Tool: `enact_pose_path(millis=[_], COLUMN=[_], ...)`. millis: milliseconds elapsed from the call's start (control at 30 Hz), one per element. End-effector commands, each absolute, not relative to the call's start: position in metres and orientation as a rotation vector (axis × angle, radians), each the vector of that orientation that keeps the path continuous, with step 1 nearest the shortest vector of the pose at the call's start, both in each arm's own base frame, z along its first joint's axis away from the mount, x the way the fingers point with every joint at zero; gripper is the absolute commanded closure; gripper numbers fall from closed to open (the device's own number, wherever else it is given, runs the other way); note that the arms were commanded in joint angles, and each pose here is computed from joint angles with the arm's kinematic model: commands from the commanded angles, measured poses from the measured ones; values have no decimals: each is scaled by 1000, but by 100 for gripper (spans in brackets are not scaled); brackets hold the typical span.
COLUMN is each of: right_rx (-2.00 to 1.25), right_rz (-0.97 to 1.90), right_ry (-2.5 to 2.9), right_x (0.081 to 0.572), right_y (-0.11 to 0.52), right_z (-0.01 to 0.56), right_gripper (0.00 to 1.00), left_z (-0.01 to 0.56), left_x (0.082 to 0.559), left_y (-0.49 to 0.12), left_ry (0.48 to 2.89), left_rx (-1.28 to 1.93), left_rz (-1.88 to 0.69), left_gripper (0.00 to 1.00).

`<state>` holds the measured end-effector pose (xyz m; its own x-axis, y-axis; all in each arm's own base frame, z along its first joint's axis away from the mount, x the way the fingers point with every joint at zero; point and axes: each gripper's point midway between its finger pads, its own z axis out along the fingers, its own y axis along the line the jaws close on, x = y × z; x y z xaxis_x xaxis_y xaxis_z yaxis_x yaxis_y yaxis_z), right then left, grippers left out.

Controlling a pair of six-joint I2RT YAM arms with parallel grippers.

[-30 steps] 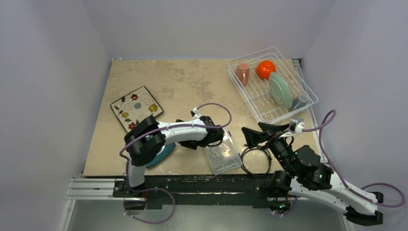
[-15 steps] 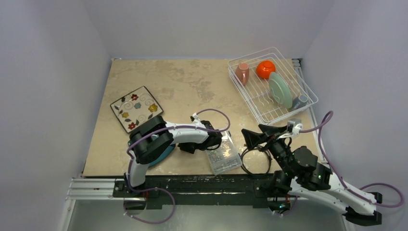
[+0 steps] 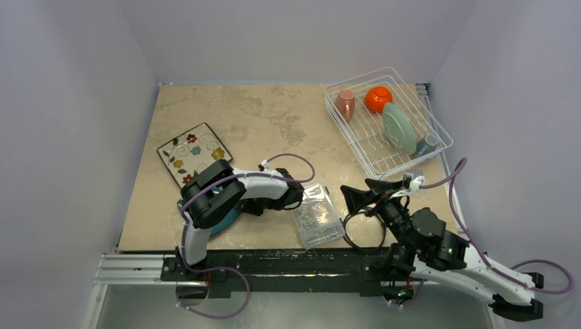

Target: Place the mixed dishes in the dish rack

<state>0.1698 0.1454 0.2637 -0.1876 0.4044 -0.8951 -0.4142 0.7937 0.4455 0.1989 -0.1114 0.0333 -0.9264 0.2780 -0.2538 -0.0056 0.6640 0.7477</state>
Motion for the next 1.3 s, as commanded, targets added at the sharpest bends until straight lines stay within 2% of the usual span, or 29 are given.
enact_pose_path(millis=[0, 100, 133, 500, 800, 1067, 1267], right_rx=[19, 17, 17, 69, 86, 24, -235], right_rz=[779, 782, 783, 749, 740, 799, 778], right_ry=[1575, 1581, 1582, 1598, 1681, 1778, 1824], right_x=[171, 170, 170, 173, 181, 182, 179], right_y=[152, 152, 152, 143, 168, 214, 256], right_z=[274, 276, 277, 274, 256, 232, 230], right_gripper=[1, 1, 1, 1, 1, 1, 1], left_z=[24, 25, 27, 77, 144, 193, 208], left_x=[214, 217, 218, 200, 199, 194, 183], left_y=[-126, -125, -124, -130, -144, -168, -179], left_ry=[2506, 2494, 2486, 2499, 2452, 2371, 2282], left_rx=[164, 160, 149, 168, 155, 110, 273], left_rz=[1066, 1075, 1076, 870, 472, -14, -250], left_gripper=[66, 95, 100, 100, 100, 100, 100])
